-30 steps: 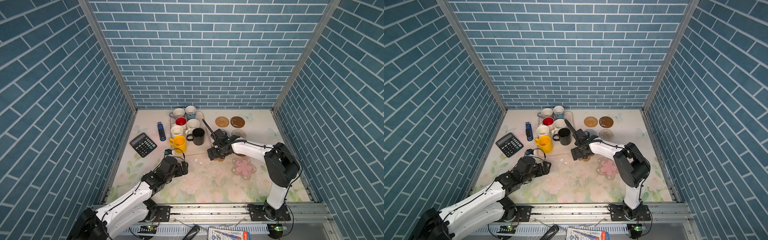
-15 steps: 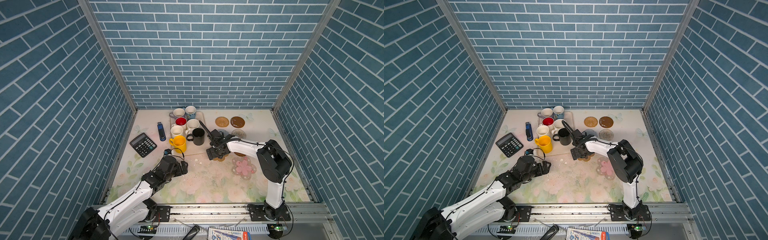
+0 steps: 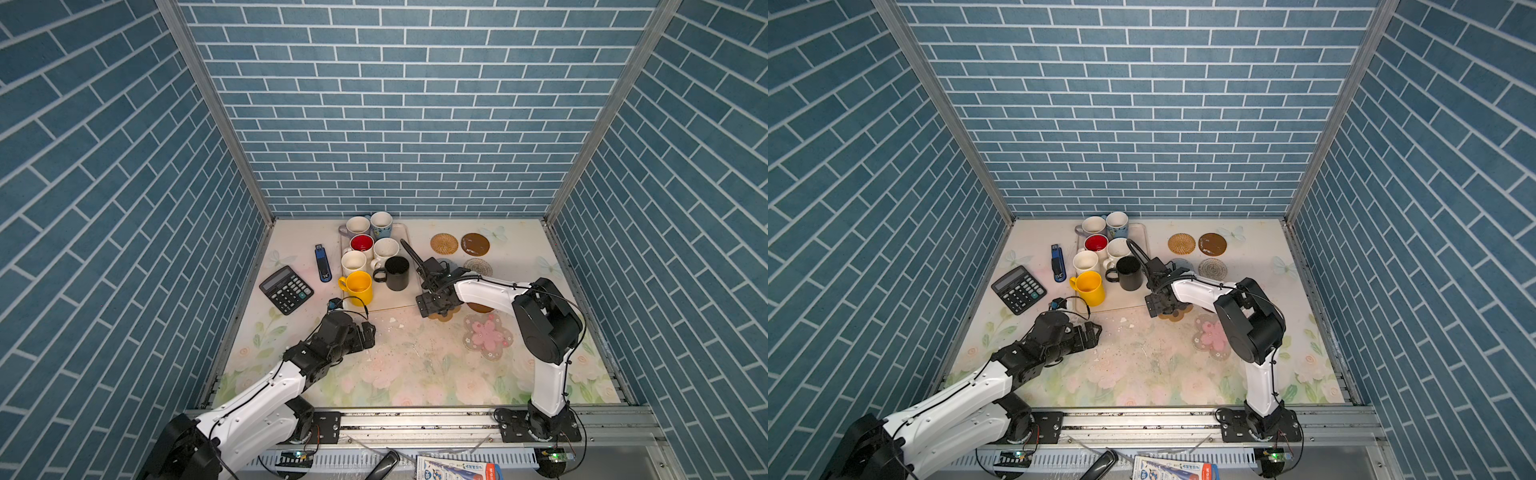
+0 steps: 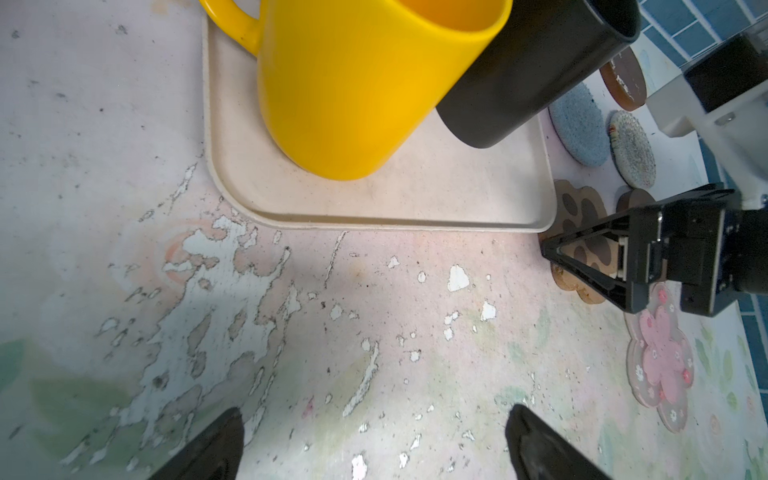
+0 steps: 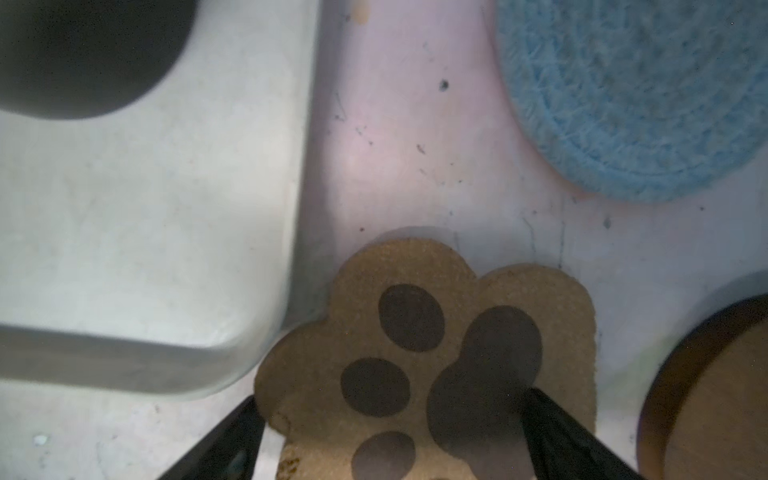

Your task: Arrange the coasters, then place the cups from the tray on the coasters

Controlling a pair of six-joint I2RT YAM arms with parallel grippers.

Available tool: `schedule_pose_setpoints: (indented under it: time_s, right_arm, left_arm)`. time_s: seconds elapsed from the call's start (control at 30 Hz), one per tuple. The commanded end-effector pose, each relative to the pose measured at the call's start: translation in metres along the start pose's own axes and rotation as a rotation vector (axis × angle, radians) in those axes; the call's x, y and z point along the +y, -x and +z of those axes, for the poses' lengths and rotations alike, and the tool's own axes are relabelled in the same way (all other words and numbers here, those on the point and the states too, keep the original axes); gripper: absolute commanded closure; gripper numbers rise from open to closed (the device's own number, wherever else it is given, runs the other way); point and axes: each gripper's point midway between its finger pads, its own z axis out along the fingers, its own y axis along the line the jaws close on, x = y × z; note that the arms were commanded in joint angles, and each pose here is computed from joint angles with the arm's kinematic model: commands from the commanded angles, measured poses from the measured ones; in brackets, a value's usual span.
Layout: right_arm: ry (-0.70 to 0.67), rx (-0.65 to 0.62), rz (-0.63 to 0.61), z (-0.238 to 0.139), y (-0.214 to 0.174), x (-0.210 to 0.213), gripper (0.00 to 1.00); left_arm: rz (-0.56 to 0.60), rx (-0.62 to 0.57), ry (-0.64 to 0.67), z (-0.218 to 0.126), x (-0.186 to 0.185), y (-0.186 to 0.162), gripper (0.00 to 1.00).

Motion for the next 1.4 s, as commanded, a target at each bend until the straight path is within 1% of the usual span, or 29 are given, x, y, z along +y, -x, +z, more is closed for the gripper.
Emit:
schedule_pose_setpoints:
  time_s: [0.0,0.2,0.33,0.5,0.6,0.67,0.73,0.8,0.87,0.93,1.0,1.03,1.13,1.27,1.37]
  right_arm:
    - [-0.055,0.053,-0.003,0.007,-0.014,-0.02,0.04]
    - [0.01,0.022,-0.007,0.004,-0.006,-0.011,0.04]
    - [0.033,-0.004,-0.013,-0.004,0.001,-0.008,0.03]
    - [0.065,-0.065,-0.011,-0.029,0.013,-0.005,0.03]
    - [0.094,-0.107,-0.003,-0.046,0.02,-0.003,0.03]
    - [0.1,-0.121,0.012,-0.052,0.026,-0.003,0.08]
    - [0.122,-0.131,0.015,-0.057,0.035,0.001,0.17]
    - [0.173,-0.146,0.032,-0.062,0.045,0.004,0.28]
    - [0.235,-0.162,0.067,-0.066,0.057,0.004,0.36]
    - [0.304,-0.172,0.105,-0.068,0.07,0.002,0.43]
    - [0.359,-0.177,0.128,-0.069,0.084,0.0,0.53]
    - [0.375,-0.178,0.131,-0.068,0.09,-0.002,0.55]
    - [0.428,-0.171,0.131,-0.062,0.109,-0.004,0.55]
    - [0.488,-0.159,0.15,-0.044,0.135,-0.007,0.55]
    - [0.526,-0.152,0.156,-0.03,0.15,-0.006,0.55]
  left_arm:
    - [-0.002,-0.016,0.0,0.001,-0.002,0.006,0.01]
    - [0.006,-0.023,0.003,0.001,-0.004,0.011,0.01]
    - [0.037,-0.025,0.021,-0.004,-0.006,0.018,0.01]
    - [0.069,-0.05,0.044,-0.022,-0.008,0.03,0.01]
    - [0.058,-0.058,0.052,-0.03,-0.007,0.034,0.01]
    - [0.034,-0.061,0.057,-0.033,-0.004,0.036,0.03]
    - [0.005,-0.068,0.065,-0.034,-0.001,0.039,0.09]
    - [-0.022,-0.073,0.069,-0.035,0.001,0.042,0.17]
    - [-0.041,-0.076,0.071,-0.034,0.002,0.043,0.25]
    - [-0.053,-0.085,0.078,-0.035,0.004,0.045,0.28]
    - [-0.06,-0.101,0.094,-0.038,0.007,0.05,0.28]
    - [-0.062,-0.11,0.105,-0.04,0.009,0.053,0.28]
    - [-0.078,-0.142,0.121,-0.047,0.012,0.067,0.24]
    - [-0.142,-0.187,0.107,-0.055,0.012,0.095,0.16]
    - [-0.156,-0.226,0.11,-0.06,0.009,0.119,0.1]
